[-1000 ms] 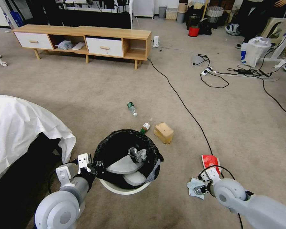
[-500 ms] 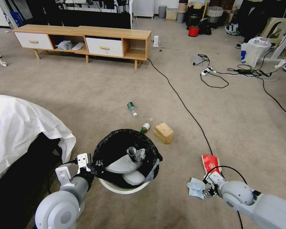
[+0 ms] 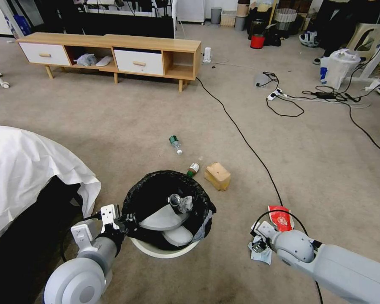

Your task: Pick up the trash bin and place the garbage on the floor into it.

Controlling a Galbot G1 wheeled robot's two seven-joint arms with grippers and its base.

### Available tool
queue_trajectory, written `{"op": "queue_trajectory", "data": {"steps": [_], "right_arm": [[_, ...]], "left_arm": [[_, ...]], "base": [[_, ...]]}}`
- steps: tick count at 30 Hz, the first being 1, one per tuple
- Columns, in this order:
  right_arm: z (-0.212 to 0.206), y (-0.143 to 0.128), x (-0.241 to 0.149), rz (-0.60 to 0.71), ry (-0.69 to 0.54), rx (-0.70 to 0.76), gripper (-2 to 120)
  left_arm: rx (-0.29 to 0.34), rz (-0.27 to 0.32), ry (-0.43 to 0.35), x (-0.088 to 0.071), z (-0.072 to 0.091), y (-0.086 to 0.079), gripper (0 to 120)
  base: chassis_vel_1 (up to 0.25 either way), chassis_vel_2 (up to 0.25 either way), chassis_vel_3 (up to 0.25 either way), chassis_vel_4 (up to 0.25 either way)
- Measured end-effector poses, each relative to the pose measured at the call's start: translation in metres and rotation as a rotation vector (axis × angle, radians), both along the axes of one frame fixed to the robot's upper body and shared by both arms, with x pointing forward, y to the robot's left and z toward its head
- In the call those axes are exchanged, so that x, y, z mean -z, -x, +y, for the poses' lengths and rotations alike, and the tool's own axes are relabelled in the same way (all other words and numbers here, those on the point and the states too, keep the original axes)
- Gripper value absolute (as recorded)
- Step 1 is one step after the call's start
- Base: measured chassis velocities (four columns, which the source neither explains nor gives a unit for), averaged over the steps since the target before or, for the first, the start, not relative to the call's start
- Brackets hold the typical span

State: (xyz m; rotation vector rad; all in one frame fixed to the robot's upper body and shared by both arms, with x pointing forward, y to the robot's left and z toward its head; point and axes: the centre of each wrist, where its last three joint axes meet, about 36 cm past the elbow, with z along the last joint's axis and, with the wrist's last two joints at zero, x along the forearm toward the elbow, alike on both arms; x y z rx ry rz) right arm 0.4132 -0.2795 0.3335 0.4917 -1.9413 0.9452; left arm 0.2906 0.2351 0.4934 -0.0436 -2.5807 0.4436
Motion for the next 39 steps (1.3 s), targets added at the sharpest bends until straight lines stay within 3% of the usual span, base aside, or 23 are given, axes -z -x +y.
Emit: {"op": "queue_trajectory", "data": {"steps": [20,39], "right_arm": [[-0.01,0.015,0.025,0.056,0.044,-0.01,96],[0.012,0.002,0.056,0.088,0.034,0.011,96]], "left_arm": [[-0.016,-0.009,-0.005,-0.003,0.004,0.004,0],[-0.013,-0.016,-0.002,-0.002,0.009,-0.003,0]], "base": [[0.0,0.0,0.0,0.0],[0.0,0.0,0.0,0.0]]}}
